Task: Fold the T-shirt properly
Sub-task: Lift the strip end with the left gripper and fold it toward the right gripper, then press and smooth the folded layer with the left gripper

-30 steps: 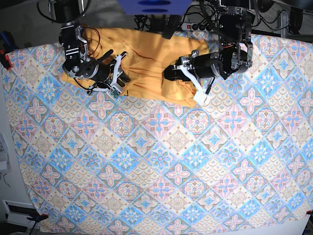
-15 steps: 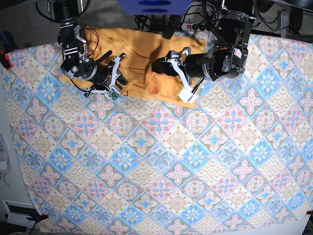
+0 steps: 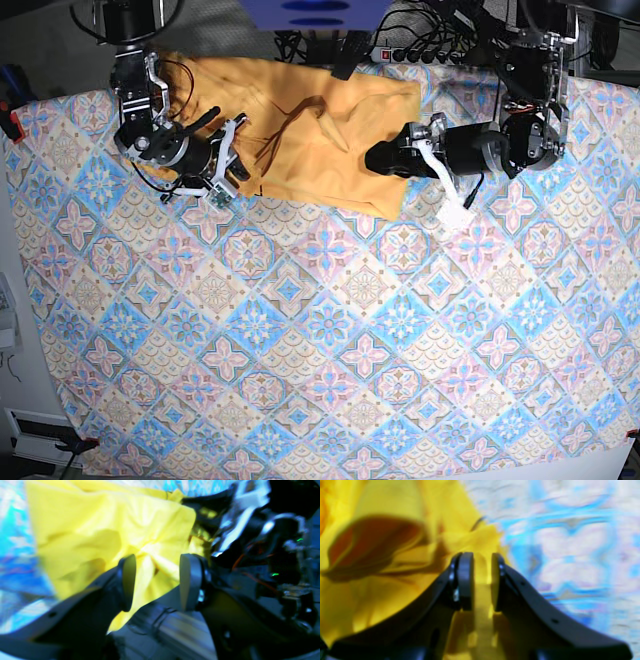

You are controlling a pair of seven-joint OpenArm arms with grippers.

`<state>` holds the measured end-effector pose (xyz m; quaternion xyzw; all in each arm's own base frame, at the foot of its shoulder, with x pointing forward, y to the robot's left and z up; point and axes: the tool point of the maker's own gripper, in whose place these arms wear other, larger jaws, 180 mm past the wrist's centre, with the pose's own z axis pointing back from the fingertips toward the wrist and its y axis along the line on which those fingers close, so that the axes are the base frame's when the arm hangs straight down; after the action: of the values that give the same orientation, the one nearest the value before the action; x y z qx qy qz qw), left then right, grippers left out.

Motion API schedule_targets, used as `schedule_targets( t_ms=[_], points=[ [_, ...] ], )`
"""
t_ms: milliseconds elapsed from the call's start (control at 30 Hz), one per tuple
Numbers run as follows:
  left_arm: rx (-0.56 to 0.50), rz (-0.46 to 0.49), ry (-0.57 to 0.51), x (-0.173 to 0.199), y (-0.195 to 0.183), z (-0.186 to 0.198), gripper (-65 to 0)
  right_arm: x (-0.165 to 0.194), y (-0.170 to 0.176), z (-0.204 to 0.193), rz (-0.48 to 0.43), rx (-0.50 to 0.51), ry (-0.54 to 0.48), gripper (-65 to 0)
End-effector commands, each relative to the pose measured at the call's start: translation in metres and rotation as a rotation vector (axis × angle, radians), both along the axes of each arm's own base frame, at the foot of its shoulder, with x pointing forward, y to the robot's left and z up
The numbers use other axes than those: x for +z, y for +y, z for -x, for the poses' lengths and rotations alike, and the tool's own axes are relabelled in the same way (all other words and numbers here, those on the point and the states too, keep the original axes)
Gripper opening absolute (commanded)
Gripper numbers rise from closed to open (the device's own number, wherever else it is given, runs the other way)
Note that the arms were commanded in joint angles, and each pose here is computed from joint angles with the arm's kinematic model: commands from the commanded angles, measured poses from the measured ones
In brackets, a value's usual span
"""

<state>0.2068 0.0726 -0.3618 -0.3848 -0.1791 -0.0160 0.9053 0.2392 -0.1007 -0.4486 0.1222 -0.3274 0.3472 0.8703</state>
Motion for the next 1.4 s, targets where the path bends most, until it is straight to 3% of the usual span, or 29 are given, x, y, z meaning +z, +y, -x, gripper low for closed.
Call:
schedule_targets(
  t_ms=[0,67,400,667,833,1067,1267,1367],
  points=[
    [-0.008,0.015,-0.019,0.007,-0.002,-0.001,-36.8,0.013,0.002,-0.007,-0.026,-0.003,-0.044,-52.5],
    [-0.026,0.011,-0.010,0.003,-0.006,0.003,-36.8,0.018,-0.001,-0.010,-0.024,-0.010,-0.061,-52.5],
    [-0.310,-0.074,0.050,-0.029,-0.070,0.061,-36.5,0.020,-0.003,-0.004,-0.022,-0.016,-0.061,-52.5],
    [-0.349,-0.063,0.043,-0.026,-0.078,0.063,-36.2,0.024,-0.003,-0.006,-0.022,-0.016,-0.075,-52.5],
    [-0.386,0.032,0.031,-0.013,-0.086,0.057,-37.0,0.024,-0.003,-0.006,-0.022,-0.016,-0.075,-52.5],
    [-0.222,0.038,-0.037,0.004,-0.048,0.022,-51.2,0.024,-0.003,-0.006,-0.022,-0.016,-0.075,-52.5],
    [-0.078,-0.005,-0.084,0.010,-0.007,-0.006,-51.3,0.024,-0.003,-0.006,-0.022,-0.016,-0.075,-52.5],
    [-0.037,-0.017,-0.030,-0.006,0.004,-0.007,-51.4,0.024,-0.003,-0.006,-0.022,-0.016,-0.075,-52.5]
  ],
)
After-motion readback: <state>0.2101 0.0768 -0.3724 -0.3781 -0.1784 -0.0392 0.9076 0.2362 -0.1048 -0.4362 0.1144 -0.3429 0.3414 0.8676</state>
